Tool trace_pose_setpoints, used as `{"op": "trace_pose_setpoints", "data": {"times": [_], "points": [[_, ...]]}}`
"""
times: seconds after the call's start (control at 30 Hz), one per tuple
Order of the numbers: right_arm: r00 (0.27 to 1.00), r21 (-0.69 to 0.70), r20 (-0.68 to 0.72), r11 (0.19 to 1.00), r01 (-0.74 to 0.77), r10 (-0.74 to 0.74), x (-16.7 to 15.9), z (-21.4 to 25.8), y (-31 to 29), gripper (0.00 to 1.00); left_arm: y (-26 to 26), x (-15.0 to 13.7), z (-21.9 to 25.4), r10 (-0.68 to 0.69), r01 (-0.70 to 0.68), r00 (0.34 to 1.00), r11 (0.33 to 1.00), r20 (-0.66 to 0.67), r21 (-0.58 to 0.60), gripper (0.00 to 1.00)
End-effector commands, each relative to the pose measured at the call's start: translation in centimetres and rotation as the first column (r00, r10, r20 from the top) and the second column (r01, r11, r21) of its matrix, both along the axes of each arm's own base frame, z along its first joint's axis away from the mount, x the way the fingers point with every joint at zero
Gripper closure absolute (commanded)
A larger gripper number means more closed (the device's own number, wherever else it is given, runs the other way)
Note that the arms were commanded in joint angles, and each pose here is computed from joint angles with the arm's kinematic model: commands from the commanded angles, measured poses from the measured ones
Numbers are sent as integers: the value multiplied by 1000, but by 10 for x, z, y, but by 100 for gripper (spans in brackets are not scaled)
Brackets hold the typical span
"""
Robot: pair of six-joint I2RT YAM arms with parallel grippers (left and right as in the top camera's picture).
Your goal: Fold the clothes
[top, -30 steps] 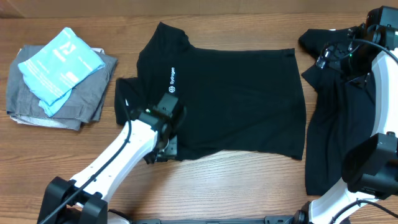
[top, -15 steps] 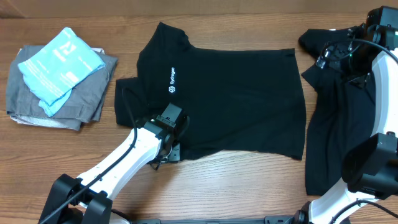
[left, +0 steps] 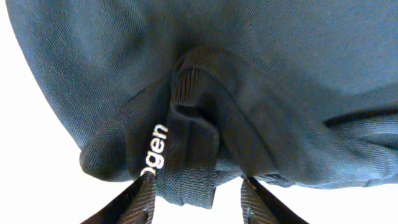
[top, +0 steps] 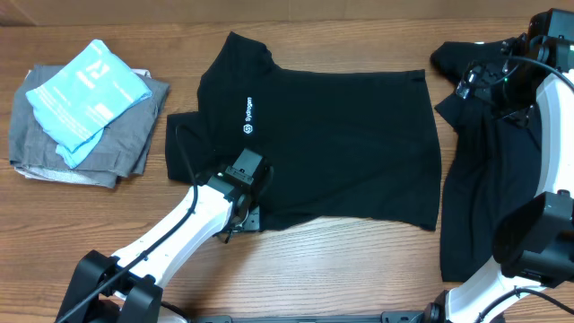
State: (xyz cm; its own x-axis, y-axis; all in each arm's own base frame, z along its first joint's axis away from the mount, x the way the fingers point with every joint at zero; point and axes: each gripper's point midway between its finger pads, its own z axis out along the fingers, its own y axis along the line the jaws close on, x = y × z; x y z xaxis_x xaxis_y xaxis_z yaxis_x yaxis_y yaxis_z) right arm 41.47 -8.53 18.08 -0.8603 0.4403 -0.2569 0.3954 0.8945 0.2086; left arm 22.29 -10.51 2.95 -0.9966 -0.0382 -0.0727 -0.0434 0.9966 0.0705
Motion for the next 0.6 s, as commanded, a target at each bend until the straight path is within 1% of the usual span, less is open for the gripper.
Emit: {"op": "trace_pose_setpoints", "data": {"times": [0.0, 0.1, 0.17, 0.3, 0.37, 0.57], "points": [[1000, -13, 26, 1000, 9, -8, 2, 10, -3, 0, 6, -5, -5, 12, -12, 1000, 1000, -6, 27, 53], [1000, -12, 26, 1000, 9, -9, 2, 10, -3, 0, 9, -4, -5, 10, -10, 1000, 999, 0, 45, 54], [1000, -13, 26, 1000, 9, -8, 2, 10, -3, 0, 10, -4, -5, 9, -9, 1000, 999, 3, 53, 58], [1000, -12, 26, 1000, 9, -9, 2, 10, -3, 0, 10, -4, -5, 9, -9, 1000, 999, 2, 53, 69], [1000, -13, 26, 1000, 9, -8, 2, 10, -3, 0, 10, -4, -5, 9, -9, 1000, 999, 2, 53, 72], [1000, -13, 26, 1000, 9, -8, 2, 10, -3, 0, 11, -4, -5, 9, -9, 1000, 999, 2, 53, 73]]}}
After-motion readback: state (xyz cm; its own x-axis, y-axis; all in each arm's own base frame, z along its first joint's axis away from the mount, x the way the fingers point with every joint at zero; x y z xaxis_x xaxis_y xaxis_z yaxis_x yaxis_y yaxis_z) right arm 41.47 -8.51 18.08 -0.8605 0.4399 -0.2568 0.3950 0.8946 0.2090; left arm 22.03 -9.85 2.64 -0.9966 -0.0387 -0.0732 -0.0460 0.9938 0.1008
